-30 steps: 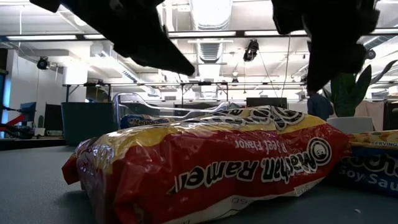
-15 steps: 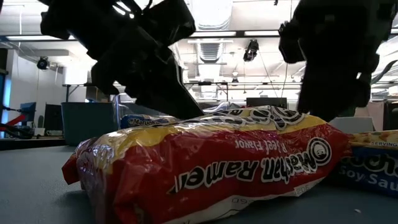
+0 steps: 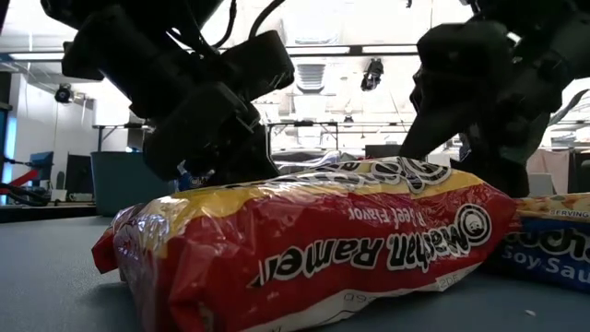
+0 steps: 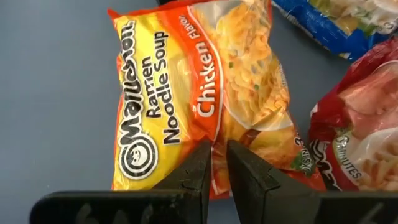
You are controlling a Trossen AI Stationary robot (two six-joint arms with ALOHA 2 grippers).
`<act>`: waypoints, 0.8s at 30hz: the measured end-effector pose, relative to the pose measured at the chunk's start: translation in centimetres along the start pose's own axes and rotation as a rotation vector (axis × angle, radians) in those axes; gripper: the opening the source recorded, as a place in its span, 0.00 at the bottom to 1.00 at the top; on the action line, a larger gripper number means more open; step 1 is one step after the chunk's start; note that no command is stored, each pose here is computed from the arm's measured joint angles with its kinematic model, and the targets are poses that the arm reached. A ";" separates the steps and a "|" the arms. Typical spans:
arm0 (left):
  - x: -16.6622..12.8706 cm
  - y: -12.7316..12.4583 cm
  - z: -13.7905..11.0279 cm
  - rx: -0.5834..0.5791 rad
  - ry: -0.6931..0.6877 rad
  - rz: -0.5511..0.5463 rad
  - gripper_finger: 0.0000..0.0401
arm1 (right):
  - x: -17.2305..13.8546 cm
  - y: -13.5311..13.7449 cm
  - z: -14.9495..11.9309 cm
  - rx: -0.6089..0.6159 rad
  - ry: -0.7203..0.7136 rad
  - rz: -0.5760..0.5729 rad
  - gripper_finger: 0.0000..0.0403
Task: Sort Maruchan noodles
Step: Put the orange noodle pack into the blue bin
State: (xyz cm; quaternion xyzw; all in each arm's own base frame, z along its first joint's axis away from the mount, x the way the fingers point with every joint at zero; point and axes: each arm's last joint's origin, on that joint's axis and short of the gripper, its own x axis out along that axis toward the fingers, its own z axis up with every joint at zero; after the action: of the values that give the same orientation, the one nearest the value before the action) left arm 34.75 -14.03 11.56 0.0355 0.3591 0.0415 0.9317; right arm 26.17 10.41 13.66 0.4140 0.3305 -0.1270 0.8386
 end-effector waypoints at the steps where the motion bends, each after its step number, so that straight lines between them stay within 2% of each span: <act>1: 0.0 0.0 0.0 -0.005 0.001 0.004 0.09 | 0.0 -0.2 0.1 0.002 -0.003 -0.005 0.87; 12: 0.3 0.0 -0.6 -0.006 0.029 0.009 0.09 | 0.8 -0.8 0.8 0.006 -0.042 -0.021 0.87; 24: 0.3 0.1 -0.8 -0.001 0.041 0.014 0.09 | 3.7 -0.5 0.4 0.006 -0.091 0.135 0.84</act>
State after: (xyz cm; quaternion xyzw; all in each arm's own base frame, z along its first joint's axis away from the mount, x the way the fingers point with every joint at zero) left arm 34.46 -13.92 10.77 0.0368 0.3778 0.0489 0.9238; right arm 28.90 10.06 11.06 0.4316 0.2631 -0.0898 0.8581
